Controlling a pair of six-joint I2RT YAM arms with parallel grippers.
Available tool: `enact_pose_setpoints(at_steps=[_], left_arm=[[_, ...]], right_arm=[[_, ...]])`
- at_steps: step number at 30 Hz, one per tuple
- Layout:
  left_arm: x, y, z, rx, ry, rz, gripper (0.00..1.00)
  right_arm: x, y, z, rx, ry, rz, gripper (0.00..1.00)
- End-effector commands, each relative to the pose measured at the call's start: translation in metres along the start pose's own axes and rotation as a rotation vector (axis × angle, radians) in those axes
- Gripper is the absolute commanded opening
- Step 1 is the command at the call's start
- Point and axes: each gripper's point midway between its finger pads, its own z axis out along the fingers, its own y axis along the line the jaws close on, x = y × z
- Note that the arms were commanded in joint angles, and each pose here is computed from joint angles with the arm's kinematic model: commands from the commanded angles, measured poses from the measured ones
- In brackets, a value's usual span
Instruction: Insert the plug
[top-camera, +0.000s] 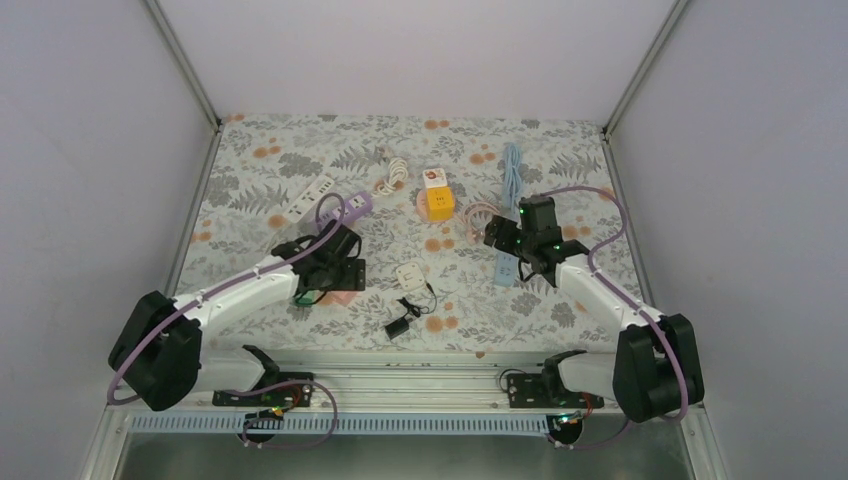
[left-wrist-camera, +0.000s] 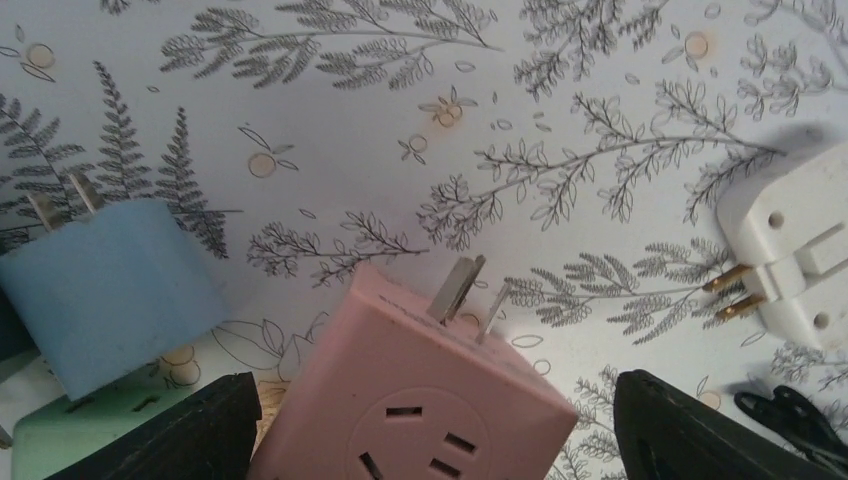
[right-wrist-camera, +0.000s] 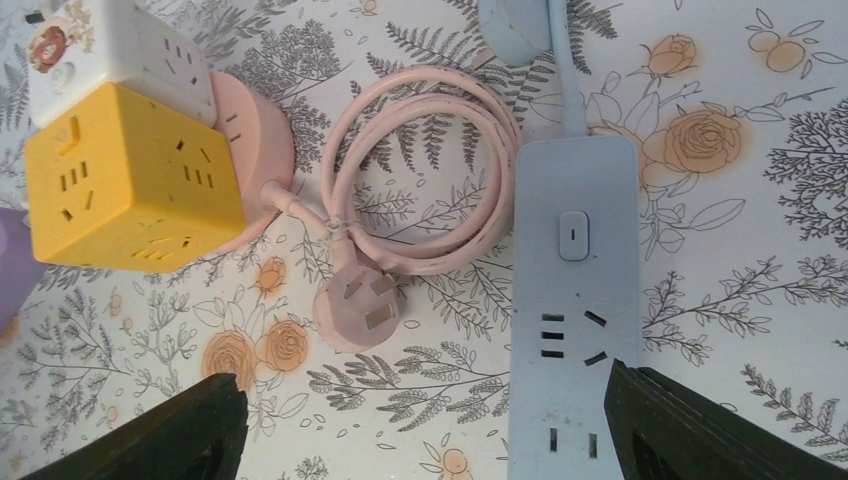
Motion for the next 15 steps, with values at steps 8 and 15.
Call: enact_pose_setpoints(at_steps=[8,15], left_arm=[[0.028,-0.002,0.011,-0.027,0.057,0.057,0.79],[0.019,-0.008,0.006,-0.05,0.025,0.093,0.61]], right_arm=[[-0.011,0.019,-0.008,-0.073,-0.04,-0.001,0.92],[-0.012,0.028,-0.012,-0.12,-0.044,-0.018,0.92]])
